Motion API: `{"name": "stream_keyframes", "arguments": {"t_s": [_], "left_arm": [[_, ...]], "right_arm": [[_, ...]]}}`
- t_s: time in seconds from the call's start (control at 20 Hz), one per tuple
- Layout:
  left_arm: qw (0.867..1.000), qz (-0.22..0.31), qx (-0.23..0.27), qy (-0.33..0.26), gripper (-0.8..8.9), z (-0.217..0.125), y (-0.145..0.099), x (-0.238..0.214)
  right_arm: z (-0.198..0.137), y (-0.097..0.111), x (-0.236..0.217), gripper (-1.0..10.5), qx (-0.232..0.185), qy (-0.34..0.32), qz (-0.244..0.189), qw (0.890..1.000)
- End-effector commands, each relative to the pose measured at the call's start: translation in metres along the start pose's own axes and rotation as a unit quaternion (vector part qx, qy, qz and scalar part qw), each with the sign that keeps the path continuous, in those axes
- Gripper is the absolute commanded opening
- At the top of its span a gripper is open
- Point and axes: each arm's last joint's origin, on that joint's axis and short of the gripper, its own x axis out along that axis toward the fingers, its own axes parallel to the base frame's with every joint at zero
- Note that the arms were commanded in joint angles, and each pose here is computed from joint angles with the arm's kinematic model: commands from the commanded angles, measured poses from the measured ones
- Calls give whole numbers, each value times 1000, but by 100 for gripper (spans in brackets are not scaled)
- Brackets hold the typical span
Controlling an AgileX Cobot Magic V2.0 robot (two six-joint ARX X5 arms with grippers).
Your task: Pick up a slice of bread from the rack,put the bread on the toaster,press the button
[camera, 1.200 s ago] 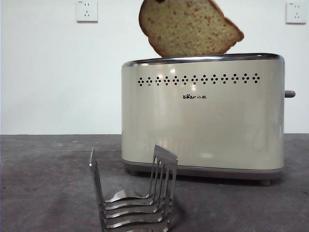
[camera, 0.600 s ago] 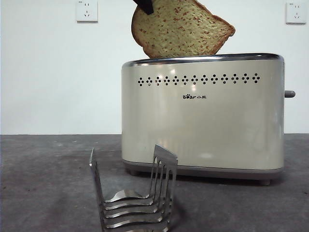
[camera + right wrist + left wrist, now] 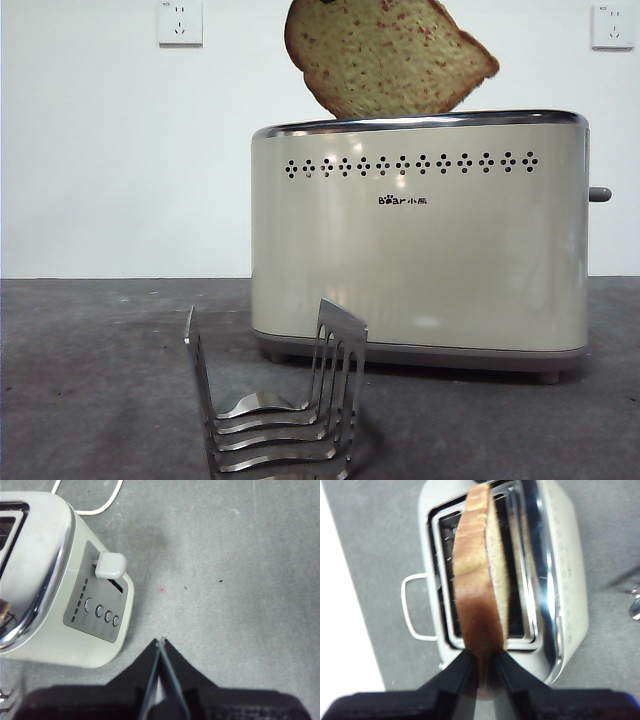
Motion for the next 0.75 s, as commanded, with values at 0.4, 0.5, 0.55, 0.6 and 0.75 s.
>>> {"name": "stream_keyframes", "arguments": {"t_s": [0.4, 0.5, 0.55, 0.6, 0.75], "left_arm": [[999, 18, -29, 5, -10, 10, -2, -16], [1000, 16, -24, 3, -10, 14, -4, -16], [1000, 15, -20, 7, -10, 16, -5, -16], [1000, 12, -14, 8, -10, 18, -7, -17], [1000, 4, -9, 7, -10, 22, -9, -14]], "right_arm": [[2, 0, -1, -2, -8, -6, 1, 1000], [2, 0, -1, -2, -8, -6, 1, 1000], [1, 0, -1, -2, -8, -6, 1, 1000], [1, 0, -1, -2, -8, -6, 1, 1000], [1, 0, -1, -2, -7, -6, 1, 1000]]}}
